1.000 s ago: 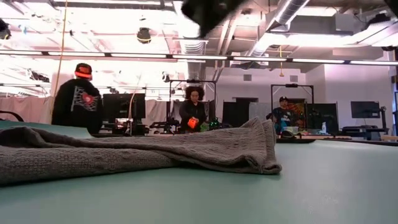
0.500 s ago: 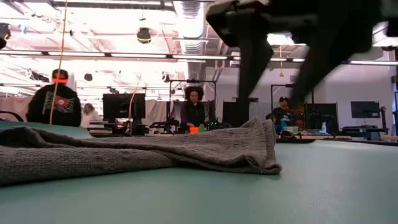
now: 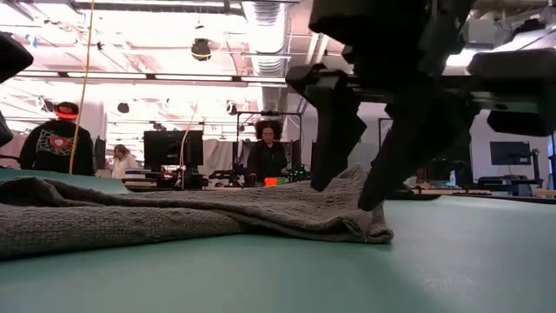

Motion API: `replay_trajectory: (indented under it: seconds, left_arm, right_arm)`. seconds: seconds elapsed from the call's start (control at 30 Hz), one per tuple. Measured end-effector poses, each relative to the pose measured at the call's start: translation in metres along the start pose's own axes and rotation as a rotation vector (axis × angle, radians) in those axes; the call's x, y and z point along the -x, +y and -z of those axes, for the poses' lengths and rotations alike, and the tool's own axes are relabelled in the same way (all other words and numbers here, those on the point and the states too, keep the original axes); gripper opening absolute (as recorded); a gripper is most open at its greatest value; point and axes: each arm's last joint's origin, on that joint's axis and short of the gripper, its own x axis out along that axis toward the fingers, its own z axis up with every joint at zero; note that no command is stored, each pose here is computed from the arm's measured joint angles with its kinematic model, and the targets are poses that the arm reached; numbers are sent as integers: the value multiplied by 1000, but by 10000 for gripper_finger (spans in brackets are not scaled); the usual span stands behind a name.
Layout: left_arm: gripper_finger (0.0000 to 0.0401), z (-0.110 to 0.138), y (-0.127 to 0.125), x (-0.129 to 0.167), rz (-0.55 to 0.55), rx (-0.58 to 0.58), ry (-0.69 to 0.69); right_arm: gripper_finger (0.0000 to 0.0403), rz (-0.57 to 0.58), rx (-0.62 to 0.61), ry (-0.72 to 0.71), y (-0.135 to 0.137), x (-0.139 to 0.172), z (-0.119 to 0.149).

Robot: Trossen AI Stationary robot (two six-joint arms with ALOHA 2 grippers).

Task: Roll towel
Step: Roll the gray towel on the table

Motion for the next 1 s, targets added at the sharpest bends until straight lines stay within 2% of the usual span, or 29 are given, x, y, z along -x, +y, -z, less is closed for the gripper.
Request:
replay_trajectory:
  seconds: [0.27,0.63,0.77,0.87,1.0]
  left_arm:
    - [0,0,0,0,1,27,2]
    - [0,-1,0,-1,6,35,7]
    - [0,-2,0,-2,9,28,5]
    - [0,-2,-1,-2,11,23,1]
    - [0,-2,0,-2,3,20,-7]
  right_arm:
    - [223,-61,49,-12,16,2,-4]
    - [214,-28,40,16,12,-19,3]
    - [168,-26,-18,42,13,-21,5]
    - [106,-30,-67,56,13,-20,4]
    - [23,-34,-72,76,15,-16,0]
